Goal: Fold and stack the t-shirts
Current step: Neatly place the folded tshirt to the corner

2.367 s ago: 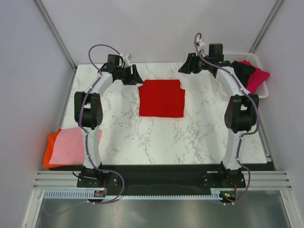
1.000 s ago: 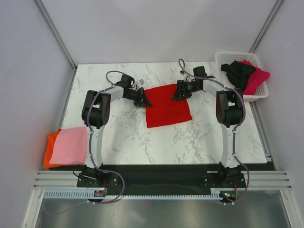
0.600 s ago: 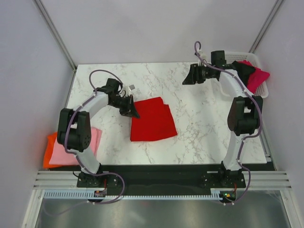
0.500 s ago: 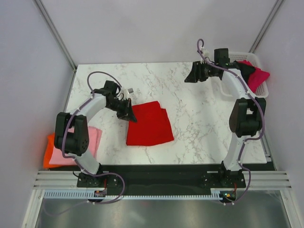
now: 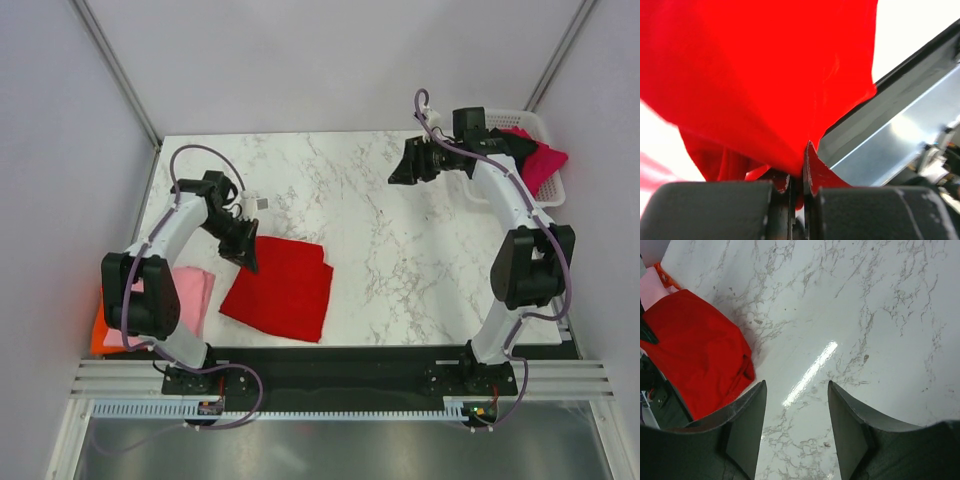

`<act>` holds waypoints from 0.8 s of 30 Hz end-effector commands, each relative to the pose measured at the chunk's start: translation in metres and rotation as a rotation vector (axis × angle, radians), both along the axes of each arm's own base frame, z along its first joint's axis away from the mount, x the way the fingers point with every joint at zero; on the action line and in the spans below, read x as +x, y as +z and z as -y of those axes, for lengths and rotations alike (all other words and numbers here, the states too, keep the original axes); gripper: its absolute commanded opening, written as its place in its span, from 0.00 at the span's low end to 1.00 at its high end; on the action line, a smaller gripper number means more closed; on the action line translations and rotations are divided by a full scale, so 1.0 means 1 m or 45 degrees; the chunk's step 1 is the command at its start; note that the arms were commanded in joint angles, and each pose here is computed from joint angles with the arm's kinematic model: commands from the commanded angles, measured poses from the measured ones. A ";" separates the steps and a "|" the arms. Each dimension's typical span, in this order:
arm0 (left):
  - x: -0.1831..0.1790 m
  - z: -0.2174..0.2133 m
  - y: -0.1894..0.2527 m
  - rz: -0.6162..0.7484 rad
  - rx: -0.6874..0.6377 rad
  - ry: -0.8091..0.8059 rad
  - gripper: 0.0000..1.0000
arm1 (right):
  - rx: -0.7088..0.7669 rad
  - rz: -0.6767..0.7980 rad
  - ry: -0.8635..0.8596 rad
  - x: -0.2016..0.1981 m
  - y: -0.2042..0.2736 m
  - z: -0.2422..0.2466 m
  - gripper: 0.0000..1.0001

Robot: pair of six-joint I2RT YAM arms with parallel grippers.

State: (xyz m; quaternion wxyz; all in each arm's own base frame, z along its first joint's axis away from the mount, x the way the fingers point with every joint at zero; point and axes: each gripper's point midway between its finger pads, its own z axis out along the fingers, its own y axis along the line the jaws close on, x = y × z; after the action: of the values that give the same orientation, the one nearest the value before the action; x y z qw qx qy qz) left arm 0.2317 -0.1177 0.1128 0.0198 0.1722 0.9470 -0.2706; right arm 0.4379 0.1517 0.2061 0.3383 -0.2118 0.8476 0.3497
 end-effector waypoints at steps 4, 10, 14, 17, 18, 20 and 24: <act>-0.040 -0.042 0.028 -0.038 0.125 -0.166 0.02 | 0.013 0.123 0.059 -0.023 0.032 -0.005 0.60; -0.064 -0.067 0.034 -0.010 0.226 -0.171 0.02 | 0.033 0.117 0.089 -0.029 0.031 -0.010 0.60; -0.073 -0.090 0.043 0.002 0.289 -0.114 0.02 | 0.046 0.106 0.112 -0.030 0.029 -0.016 0.59; -0.074 -0.115 0.047 0.060 0.382 -0.090 0.02 | 0.050 0.101 0.129 -0.030 0.026 -0.020 0.59; -0.077 -0.126 0.048 0.084 0.444 -0.110 0.02 | 0.051 0.101 0.138 -0.030 0.025 -0.021 0.59; -0.078 -0.139 0.049 0.097 0.487 -0.085 0.02 | 0.052 0.104 0.148 -0.028 0.025 -0.024 0.59; -0.078 -0.160 0.057 0.144 0.559 -0.058 0.02 | 0.058 0.100 0.165 -0.027 0.024 -0.029 0.59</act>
State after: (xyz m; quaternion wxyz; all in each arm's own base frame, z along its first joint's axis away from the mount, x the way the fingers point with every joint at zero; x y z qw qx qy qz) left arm 0.2027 0.0285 0.1546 0.1037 0.1832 0.9758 -0.0593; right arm 0.4071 0.1718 0.2194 0.3368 -0.2444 0.8308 0.3696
